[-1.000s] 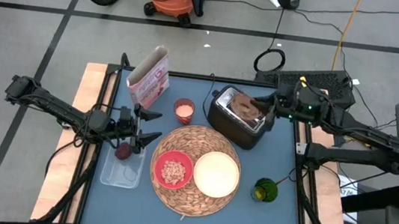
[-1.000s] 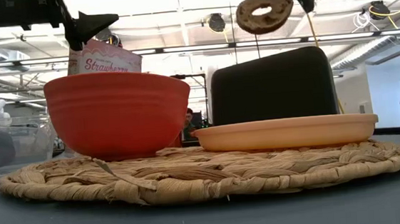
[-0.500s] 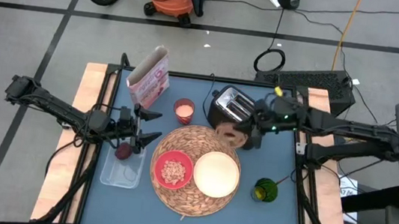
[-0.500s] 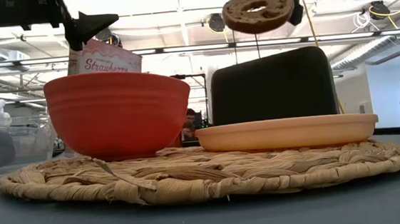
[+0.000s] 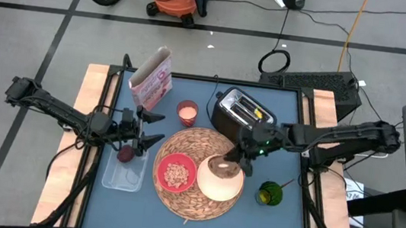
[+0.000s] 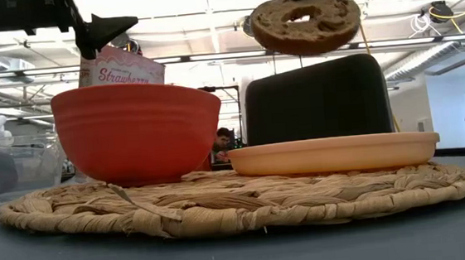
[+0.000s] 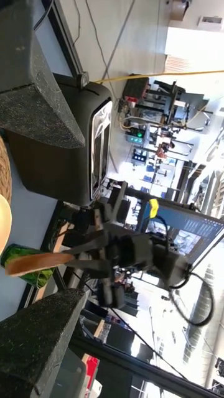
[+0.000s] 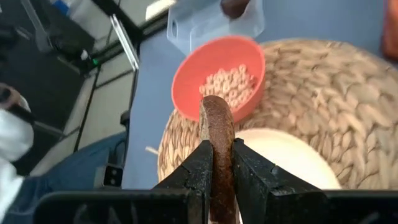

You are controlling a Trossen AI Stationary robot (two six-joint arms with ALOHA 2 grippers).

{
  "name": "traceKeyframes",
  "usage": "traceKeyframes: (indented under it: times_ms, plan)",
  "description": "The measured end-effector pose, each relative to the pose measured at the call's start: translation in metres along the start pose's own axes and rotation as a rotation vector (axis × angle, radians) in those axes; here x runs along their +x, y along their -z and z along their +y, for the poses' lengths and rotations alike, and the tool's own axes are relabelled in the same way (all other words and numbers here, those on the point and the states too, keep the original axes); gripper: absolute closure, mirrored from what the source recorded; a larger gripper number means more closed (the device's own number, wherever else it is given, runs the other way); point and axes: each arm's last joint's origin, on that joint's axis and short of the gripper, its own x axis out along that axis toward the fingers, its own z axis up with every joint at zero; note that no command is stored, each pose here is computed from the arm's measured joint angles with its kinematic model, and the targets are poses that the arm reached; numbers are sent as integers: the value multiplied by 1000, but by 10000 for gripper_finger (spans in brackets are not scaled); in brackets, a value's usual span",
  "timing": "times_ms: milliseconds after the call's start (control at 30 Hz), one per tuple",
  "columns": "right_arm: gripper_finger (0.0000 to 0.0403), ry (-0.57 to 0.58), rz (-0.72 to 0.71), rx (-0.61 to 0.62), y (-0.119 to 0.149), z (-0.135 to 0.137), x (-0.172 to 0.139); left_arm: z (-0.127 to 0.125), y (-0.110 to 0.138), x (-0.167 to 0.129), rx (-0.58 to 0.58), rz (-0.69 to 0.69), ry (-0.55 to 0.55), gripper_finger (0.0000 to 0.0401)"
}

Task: Arrange a breakfast setting
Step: Put the bagel from the toaster to the white plate

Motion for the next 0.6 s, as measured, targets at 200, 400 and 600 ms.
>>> traceKeyframes:
  times_ms: [200, 400, 600]
  plan:
    - [358, 2, 79, -14, 11, 4, 19, 0, 0, 0, -27, 0, 0, 9]
    - [358, 19, 131, -16, 18, 2, 33, 0, 0, 0, -26, 0, 0, 9]
    - [358, 45, 171, -12, 23, -3, 46, 0, 0, 0, -26, 0, 0, 9]
